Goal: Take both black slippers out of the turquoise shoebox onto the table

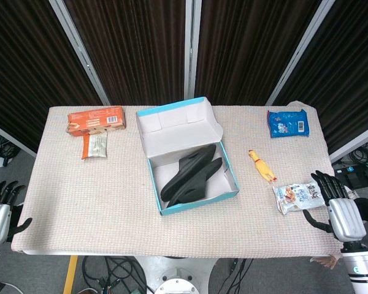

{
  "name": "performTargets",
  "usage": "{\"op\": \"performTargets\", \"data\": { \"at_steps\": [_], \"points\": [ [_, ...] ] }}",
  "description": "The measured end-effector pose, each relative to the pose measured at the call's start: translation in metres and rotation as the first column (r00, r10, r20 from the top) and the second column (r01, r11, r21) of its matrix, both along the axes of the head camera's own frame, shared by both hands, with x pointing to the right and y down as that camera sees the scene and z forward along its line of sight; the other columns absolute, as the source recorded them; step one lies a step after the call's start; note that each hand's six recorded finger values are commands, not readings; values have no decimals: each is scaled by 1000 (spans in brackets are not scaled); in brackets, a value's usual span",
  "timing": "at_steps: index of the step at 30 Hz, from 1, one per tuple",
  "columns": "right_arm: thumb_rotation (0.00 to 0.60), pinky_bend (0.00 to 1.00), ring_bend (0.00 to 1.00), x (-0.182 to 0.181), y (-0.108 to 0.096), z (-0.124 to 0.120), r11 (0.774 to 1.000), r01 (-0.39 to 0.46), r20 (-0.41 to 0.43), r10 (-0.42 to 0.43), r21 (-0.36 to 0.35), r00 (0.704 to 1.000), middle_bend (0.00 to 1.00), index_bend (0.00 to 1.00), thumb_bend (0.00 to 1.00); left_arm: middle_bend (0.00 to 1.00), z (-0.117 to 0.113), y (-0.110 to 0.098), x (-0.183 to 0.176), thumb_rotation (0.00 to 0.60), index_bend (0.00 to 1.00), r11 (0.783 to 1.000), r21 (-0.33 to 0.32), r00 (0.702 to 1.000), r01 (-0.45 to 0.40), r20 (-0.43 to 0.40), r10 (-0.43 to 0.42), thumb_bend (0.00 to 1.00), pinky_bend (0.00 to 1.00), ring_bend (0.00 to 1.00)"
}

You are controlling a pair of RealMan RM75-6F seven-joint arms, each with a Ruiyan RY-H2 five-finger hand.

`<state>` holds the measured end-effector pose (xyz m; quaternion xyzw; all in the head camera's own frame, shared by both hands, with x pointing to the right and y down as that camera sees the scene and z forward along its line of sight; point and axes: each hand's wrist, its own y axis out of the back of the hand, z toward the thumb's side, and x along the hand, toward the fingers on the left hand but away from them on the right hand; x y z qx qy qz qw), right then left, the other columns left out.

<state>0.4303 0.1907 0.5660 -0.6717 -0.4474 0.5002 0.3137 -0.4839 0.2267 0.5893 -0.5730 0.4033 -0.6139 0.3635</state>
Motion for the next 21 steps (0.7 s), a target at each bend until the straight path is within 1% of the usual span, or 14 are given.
{"op": "performTargets", "data": {
  "at_steps": [10,13,17,20,21],
  "points": [
    [600,0,0,-2,-2,2,1000,11,1,-11,-7,1000,28,0,211,106,1,1,0,600,188,1000,-4,1000,2,2,-2,160,56,44],
    [600,0,0,-6,-4,4,999,31,-2,-31,-16,1000,28,0,212,106,1,1,-1,600,188,1000,-4,1000,0,3,0,160,56,44],
    [600,0,0,-19,-14,10,995,94,-4,-94,-30,996,29,0,214,106,0,0,-1,600,188,1000,-2,1000,0,3,0,160,56,45],
    [600,0,0,-35,-29,17,986,162,-4,-163,-46,987,39,0,213,106,-1,0,-1,600,188,1000,0,1000,1,2,-1,160,56,44],
    [600,0,0,-43,-36,21,980,194,-2,-194,-54,981,48,0,209,106,-1,0,-1,600,188,1000,0,1000,2,1,-2,160,56,44]
  ]
}}
